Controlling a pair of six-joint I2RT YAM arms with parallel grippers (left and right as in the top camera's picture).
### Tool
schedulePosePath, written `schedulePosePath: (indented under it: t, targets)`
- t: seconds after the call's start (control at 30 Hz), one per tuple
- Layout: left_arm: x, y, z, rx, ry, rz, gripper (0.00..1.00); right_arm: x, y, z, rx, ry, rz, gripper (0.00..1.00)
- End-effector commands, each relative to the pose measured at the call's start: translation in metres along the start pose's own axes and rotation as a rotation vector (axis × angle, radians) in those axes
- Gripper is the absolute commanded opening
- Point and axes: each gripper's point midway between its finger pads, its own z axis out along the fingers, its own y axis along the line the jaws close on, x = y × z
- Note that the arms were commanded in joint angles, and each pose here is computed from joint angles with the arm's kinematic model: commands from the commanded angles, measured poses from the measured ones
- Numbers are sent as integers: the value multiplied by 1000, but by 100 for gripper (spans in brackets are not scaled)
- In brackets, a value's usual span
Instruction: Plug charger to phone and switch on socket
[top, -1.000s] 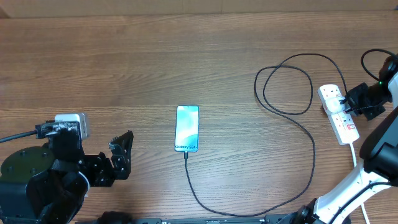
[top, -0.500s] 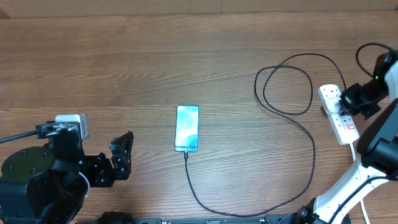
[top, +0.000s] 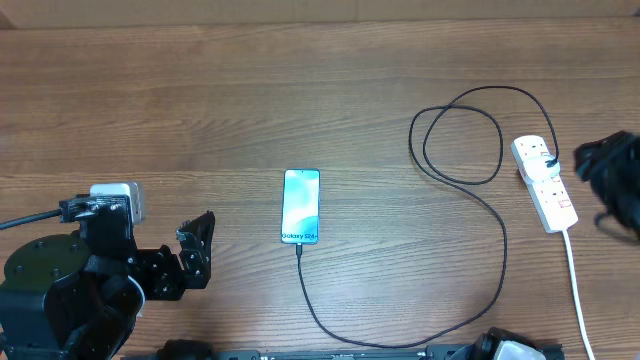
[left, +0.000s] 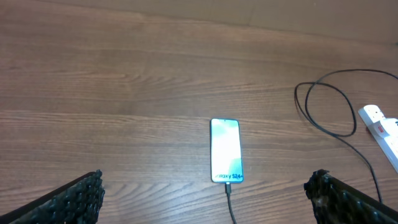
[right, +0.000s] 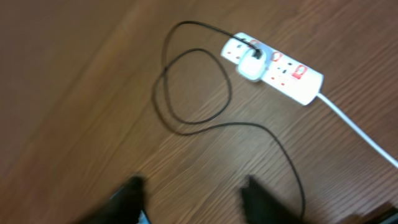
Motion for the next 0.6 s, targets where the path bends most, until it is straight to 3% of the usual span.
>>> schedulePosePath:
  t: [0.0,0.23,0.4,0.57]
  targets:
    - [0,1,0,-4,-3,-4,100,15,4,-35,-70,-76,-26,100]
    - [0,1,0,-4,-2,-4,100,33,-11,-81,-77,-240,-48,100]
    - [0,1,0,-4,-3,-4,100,55,-13,-74,-97,-141,-36,100]
    - [0,1,0,-4,-2,-4,100,59,-17,-29,-97,-87,-34,100]
